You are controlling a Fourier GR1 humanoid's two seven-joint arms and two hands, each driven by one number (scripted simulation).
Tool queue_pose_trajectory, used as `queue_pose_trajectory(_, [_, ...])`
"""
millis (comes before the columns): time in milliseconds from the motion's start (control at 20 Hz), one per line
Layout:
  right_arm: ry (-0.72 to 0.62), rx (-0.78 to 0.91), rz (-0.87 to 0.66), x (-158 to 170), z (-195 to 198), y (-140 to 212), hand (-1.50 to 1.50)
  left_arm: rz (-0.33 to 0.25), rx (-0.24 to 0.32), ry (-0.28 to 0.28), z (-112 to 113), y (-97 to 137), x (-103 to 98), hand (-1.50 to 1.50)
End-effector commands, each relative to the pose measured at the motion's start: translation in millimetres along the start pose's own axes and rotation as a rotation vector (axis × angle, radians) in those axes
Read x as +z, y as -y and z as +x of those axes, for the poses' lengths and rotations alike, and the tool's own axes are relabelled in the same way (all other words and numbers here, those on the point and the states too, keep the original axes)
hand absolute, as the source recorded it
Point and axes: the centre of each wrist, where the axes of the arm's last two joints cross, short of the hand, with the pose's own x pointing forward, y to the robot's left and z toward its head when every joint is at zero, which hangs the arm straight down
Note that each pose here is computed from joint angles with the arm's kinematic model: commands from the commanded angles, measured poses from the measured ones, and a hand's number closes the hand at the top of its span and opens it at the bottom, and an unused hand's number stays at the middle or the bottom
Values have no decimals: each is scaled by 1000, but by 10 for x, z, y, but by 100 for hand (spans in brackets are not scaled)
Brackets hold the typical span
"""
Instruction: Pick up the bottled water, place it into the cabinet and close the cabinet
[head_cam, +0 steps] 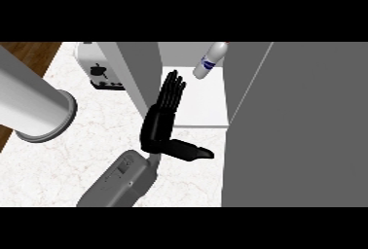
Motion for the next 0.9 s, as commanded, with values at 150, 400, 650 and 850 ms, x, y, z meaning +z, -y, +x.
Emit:
queue_pose_trajectory(150, [12, 85, 207, -56, 229, 40, 150, -29, 68, -42, 240, 130, 444, 150])
queue_pose_trajectory(400, [-66, 113, 372, 3, 347, 78, 150, 27, 19, -39, 451, -350, 768, 150])
queue_pose_trajectory(650, [-1, 137, 501, -67, 341, -86, 150, 75, -5, -16, 663, -544, 935, -150])
queue_pose_trajectory(850, [25, 129, 549, -61, 451, -101, 150, 137, 5, 1, 831, -824, 1229, -150])
